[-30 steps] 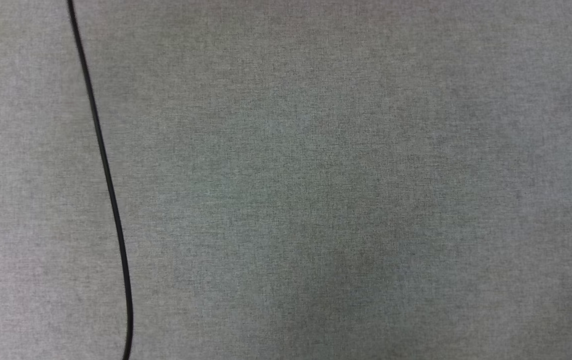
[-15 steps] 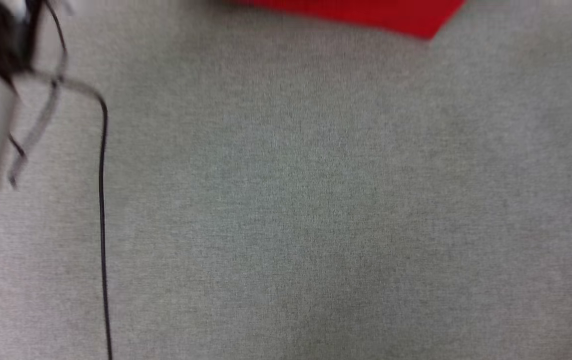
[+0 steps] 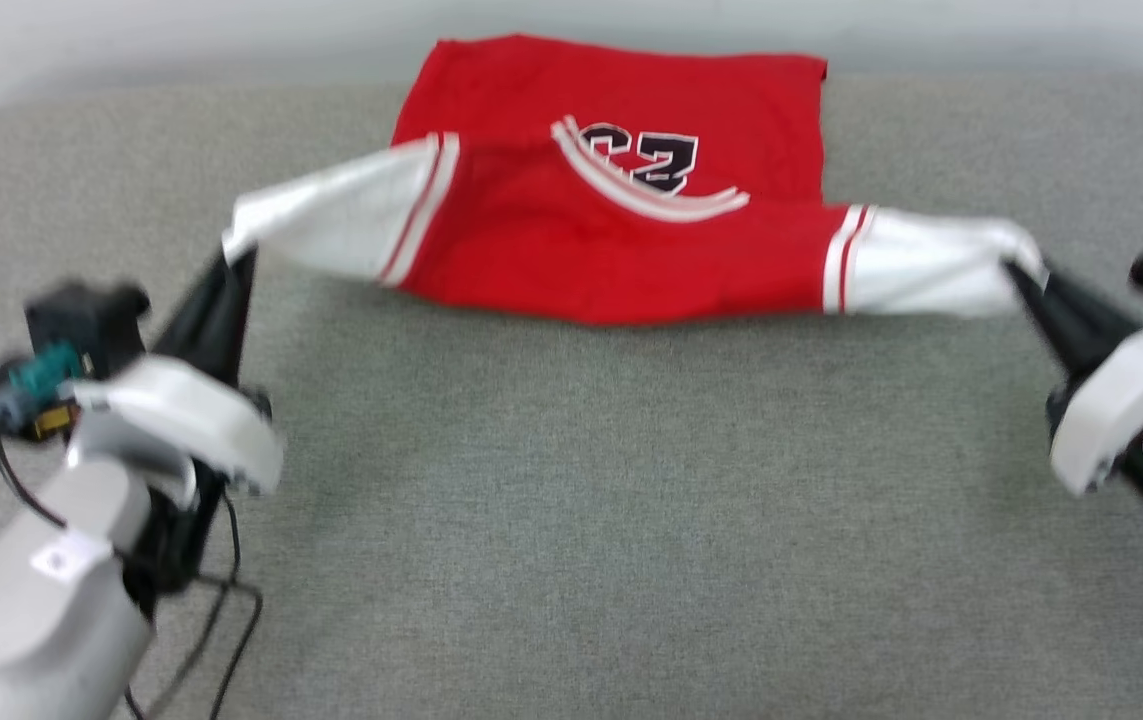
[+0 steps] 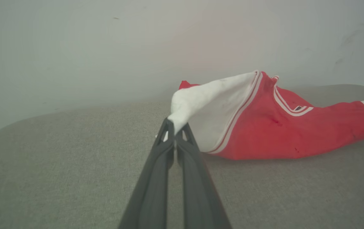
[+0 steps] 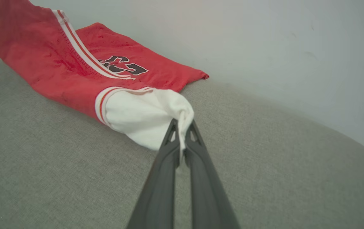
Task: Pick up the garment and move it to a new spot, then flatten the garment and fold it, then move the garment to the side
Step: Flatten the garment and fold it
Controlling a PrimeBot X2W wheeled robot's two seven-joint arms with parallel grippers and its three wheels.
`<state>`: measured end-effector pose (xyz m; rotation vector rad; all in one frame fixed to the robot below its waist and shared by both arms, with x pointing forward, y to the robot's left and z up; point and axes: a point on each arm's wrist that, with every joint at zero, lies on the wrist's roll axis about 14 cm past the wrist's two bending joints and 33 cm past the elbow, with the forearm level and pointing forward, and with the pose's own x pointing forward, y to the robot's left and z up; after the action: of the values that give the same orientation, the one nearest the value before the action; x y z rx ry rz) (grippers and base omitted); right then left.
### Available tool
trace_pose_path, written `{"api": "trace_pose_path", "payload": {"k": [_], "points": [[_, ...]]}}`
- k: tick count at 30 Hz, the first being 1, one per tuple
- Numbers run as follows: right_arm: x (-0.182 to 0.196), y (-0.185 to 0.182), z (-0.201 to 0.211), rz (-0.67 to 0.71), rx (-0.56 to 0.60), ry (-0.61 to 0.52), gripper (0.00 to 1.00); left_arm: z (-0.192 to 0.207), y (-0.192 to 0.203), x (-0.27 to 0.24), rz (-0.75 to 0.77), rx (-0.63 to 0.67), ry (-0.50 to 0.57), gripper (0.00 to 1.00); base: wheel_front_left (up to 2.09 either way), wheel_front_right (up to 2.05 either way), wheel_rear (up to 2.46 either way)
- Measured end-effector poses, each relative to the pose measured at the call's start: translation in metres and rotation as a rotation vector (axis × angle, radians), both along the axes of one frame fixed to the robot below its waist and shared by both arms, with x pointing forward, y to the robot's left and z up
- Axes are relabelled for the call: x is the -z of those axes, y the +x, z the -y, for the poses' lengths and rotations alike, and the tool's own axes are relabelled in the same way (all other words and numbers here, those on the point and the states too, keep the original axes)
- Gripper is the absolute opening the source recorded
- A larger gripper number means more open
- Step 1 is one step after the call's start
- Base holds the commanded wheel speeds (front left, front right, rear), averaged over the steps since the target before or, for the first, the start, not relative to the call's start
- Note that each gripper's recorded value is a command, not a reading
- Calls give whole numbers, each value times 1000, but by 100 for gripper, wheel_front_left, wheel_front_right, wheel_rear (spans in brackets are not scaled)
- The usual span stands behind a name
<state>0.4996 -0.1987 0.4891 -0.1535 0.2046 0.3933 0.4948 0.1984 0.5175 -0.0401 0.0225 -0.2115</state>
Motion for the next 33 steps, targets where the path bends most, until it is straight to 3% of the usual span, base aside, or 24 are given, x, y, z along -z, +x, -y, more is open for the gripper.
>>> {"api": "trace_pose_path", "payload": {"k": [10, 21, 32, 33], "points": [[50, -97, 18, -153, 76, 28, 0, -16, -92, 61, -210, -80, -45, 0, 0, 0, 0], [91, -188, 39, -316, 187, 63, 0, -31, -153, 93, -320, -195, -100, 0, 0, 0, 0], [105, -222, 45, -403, 237, 71, 0, -37, -189, 110, -372, -236, -96, 0, 0, 0, 0], [104, -221, 44, -399, 240, 79, 27, -36, -189, 109, -369, -232, -93, 0, 0, 0, 0]]}}
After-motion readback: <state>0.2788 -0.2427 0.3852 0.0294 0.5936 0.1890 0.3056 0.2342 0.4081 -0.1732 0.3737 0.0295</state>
